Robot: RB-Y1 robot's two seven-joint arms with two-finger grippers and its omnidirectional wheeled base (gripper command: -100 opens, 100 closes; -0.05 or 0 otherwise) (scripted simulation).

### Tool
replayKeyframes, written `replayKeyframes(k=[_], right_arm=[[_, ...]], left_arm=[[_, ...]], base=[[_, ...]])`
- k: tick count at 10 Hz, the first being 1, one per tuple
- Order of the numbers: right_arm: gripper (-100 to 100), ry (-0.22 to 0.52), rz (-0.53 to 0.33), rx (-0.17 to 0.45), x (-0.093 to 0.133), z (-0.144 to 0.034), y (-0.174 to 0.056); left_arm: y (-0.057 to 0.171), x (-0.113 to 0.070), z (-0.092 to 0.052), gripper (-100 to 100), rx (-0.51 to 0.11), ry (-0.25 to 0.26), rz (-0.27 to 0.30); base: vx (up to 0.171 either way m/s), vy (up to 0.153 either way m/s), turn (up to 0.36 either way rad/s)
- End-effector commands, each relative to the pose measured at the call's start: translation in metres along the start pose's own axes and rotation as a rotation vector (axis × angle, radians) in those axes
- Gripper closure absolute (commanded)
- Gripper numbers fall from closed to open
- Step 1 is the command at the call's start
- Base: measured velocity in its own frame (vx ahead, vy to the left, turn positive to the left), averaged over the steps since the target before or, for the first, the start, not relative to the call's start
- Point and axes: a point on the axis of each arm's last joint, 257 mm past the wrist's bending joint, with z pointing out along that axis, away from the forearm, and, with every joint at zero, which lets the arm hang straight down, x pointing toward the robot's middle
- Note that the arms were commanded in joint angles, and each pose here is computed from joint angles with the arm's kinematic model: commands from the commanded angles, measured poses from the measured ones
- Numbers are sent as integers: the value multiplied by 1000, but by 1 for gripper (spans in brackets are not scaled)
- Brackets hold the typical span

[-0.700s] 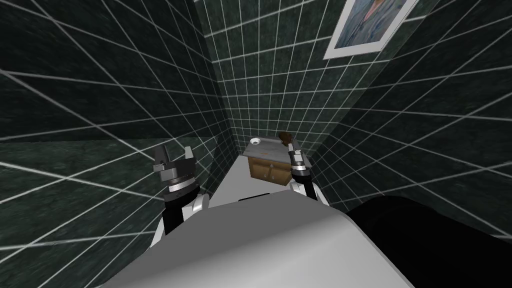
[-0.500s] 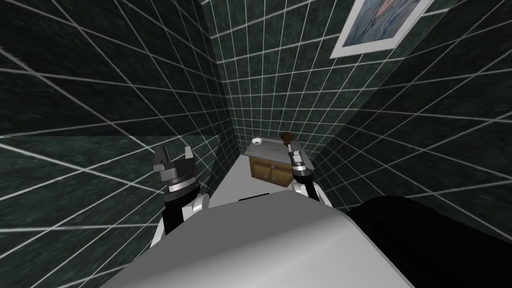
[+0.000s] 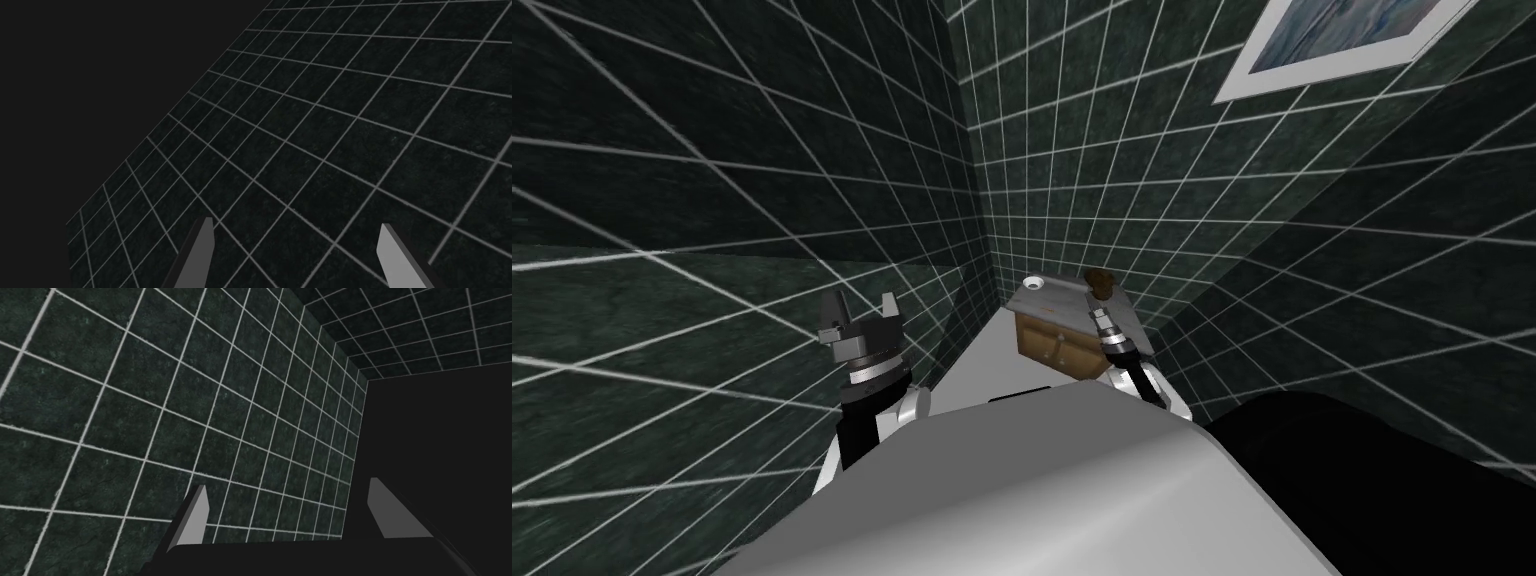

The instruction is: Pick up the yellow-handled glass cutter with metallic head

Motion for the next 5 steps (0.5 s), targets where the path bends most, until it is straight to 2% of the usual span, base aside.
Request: replayKeyframes(k=[1, 2, 3, 4, 5], right_arm=[[-100, 64, -67, 16, 10, -6, -17], [-100, 83, -76, 21, 12, -8, -22], [-100, 129, -122, 33, 14, -14, -35], [-100, 130, -121, 36, 15, -14, -37], [-100, 179, -167, 51, 17, -21, -52]], left_arm=[[0, 0, 0, 0, 0, 0, 0], [0, 0, 0, 0, 0, 0, 0], [0, 0, 0, 0, 0, 0, 0], [0, 0, 0, 0, 0, 0, 0], [0, 0, 0, 0, 0, 0, 0]], base=[[-24, -94, 356], [-13, -63, 146], [-12, -43, 193], [-9, -35, 117], [-8, -46, 214]])
